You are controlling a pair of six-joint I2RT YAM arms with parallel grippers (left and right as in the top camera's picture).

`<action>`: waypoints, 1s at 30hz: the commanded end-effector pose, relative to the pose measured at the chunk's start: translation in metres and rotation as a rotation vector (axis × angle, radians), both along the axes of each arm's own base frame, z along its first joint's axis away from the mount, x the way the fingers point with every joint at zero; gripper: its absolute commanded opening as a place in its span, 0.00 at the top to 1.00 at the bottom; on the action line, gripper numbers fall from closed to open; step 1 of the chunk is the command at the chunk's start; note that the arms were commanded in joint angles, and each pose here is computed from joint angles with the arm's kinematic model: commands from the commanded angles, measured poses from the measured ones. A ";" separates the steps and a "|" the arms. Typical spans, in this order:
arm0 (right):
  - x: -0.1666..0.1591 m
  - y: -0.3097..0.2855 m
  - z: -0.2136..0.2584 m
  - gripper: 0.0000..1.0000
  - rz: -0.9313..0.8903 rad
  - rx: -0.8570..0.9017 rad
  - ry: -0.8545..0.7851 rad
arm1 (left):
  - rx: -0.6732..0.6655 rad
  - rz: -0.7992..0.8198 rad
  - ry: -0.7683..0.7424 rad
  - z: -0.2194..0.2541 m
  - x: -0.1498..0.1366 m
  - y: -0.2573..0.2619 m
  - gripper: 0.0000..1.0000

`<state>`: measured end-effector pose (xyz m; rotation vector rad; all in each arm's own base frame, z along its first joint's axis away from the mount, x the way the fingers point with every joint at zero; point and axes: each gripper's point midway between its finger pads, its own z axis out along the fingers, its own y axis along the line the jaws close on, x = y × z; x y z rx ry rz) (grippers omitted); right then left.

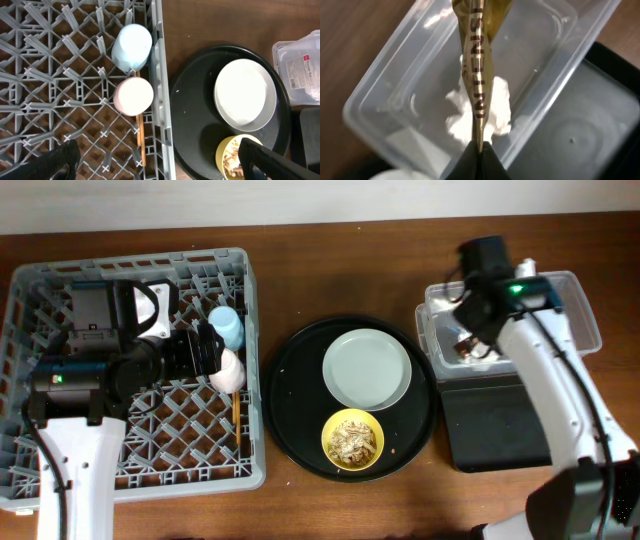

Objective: Sort waste into correct bins and load items into the dishwasher rack
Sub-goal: 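Carry the gold wrapper into the clear plastic bin, then reach the right gripper down and grasp the yellow bowl's rim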

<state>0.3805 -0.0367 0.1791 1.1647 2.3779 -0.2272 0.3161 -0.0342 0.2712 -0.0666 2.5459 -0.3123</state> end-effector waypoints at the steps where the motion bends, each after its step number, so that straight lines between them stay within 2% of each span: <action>1: 0.003 -0.009 -0.027 0.54 -0.015 0.106 0.055 | -0.017 0.002 -0.004 0.003 0.001 -0.002 0.01; 2: 0.003 -0.013 -0.030 0.15 -0.026 0.110 0.060 | -0.016 0.002 -0.004 0.003 0.001 -0.002 0.01; 3: 0.003 -0.019 -0.031 0.01 -0.025 0.099 0.065 | -0.016 0.002 -0.004 0.003 0.001 -0.002 0.01; 7: 0.004 -0.032 -0.016 0.01 0.045 0.052 0.061 | -0.016 0.002 -0.004 0.003 0.001 -0.002 0.01; 10: -0.010 -0.020 0.009 0.00 0.184 0.067 0.090 | -0.016 0.002 -0.004 0.003 0.001 -0.002 0.01; 16: -0.056 0.092 0.051 0.00 0.818 0.184 0.104 | -0.016 0.002 -0.004 0.003 0.001 -0.002 0.01; 18: -0.078 0.126 0.050 0.06 0.927 0.188 0.152 | -0.016 0.002 -0.004 0.003 0.001 -0.002 0.01; 22: -0.115 0.193 0.032 0.16 1.133 0.190 0.238 | -0.016 0.002 -0.004 0.003 0.001 -0.002 0.01; 23: -0.130 0.217 0.018 0.26 1.188 0.189 0.267 | -0.016 0.002 -0.004 0.003 0.001 -0.002 0.01; 25: -0.150 0.243 -0.003 0.32 1.247 0.181 0.311 | -0.016 0.002 -0.004 0.003 0.001 -0.002 0.01; 30: -0.199 0.280 -0.066 0.35 1.382 0.156 0.412 | -0.016 0.002 -0.004 0.003 0.001 -0.002 0.01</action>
